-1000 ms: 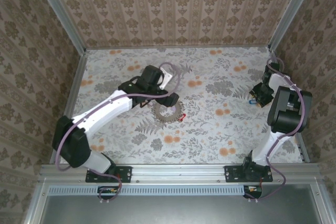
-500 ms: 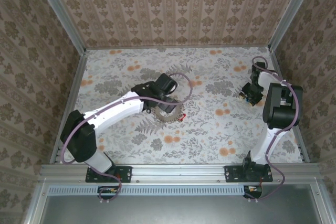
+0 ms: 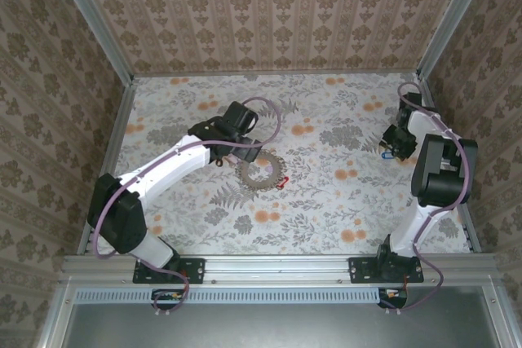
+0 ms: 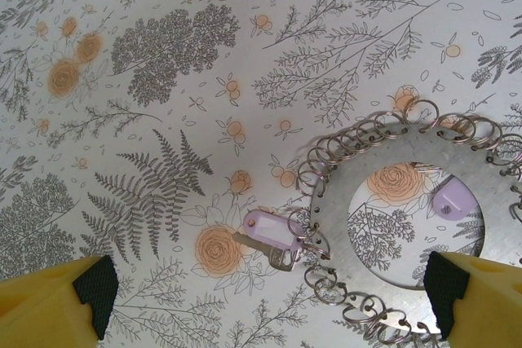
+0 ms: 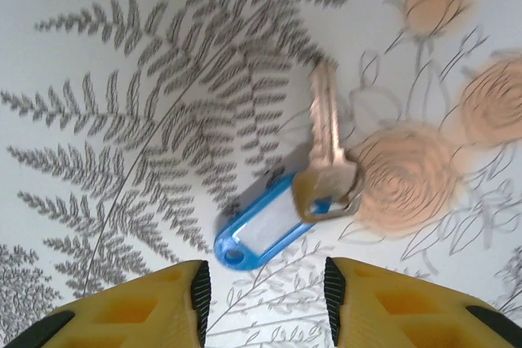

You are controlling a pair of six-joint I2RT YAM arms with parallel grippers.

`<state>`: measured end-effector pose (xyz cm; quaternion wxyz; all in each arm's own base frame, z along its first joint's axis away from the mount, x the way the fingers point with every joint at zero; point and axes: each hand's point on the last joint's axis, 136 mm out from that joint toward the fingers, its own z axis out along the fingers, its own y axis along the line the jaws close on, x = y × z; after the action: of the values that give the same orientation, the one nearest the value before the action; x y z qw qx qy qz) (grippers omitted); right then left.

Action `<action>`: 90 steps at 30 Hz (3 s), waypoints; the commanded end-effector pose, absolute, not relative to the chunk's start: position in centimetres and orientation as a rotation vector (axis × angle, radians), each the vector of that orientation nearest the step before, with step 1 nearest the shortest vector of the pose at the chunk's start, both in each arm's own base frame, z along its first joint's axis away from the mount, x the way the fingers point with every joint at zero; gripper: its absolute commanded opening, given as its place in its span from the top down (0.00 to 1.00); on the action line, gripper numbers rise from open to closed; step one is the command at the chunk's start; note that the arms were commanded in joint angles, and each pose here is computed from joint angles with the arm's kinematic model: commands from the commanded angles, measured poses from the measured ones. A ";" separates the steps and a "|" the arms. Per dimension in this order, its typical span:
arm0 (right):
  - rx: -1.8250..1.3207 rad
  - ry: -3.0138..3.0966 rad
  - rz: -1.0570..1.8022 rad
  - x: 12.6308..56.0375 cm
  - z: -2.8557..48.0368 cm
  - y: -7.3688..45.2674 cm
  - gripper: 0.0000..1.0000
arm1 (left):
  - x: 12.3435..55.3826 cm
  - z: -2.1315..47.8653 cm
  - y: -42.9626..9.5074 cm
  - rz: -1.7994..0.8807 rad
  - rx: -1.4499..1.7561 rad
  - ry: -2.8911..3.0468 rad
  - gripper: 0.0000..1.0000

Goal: Put the keys on the keyring

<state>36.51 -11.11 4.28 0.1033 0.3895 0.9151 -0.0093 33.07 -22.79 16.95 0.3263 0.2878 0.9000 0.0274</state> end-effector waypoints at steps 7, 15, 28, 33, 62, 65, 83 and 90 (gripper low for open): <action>1.067 2.802 -0.152 36.5 1.5 -12.9 0.55 | 33.3 16.7 -22.0 0.115 0.711 2.366 0.00; 1.015 2.871 -0.086 35.1 1.9 -10.1 0.68 | 33.4 16.3 -21.8 0.146 0.718 2.370 0.00; 0.776 3.004 0.163 30.9 3.3 1.9 0.75 | 33.5 15.7 -21.8 0.176 0.737 2.385 0.00; 0.697 3.027 0.251 29.1 3.6 6.6 0.79 | 33.8 15.9 -21.2 0.233 0.760 2.361 0.00; 0.512 3.022 -0.219 32.2 4.3 -0.6 0.75 | 33.5 15.4 -21.8 0.225 0.778 2.375 0.00; 0.513 3.035 -0.264 31.7 4.1 -1.1 0.74 | 33.5 15.6 -21.9 0.235 0.793 2.360 0.00; 0.566 3.060 -0.201 30.7 2.1 0.8 0.72 | 33.3 15.1 -22.3 0.211 0.799 2.381 0.00; 0.575 3.069 -0.235 29.7 1.3 0.4 0.74 | 33.2 15.1 -22.5 0.202 0.801 2.381 0.00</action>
<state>30.41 0.75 1.96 0.0148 0.1758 0.9824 -0.0611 33.43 -22.33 15.79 0.3200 0.2972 0.8965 0.0739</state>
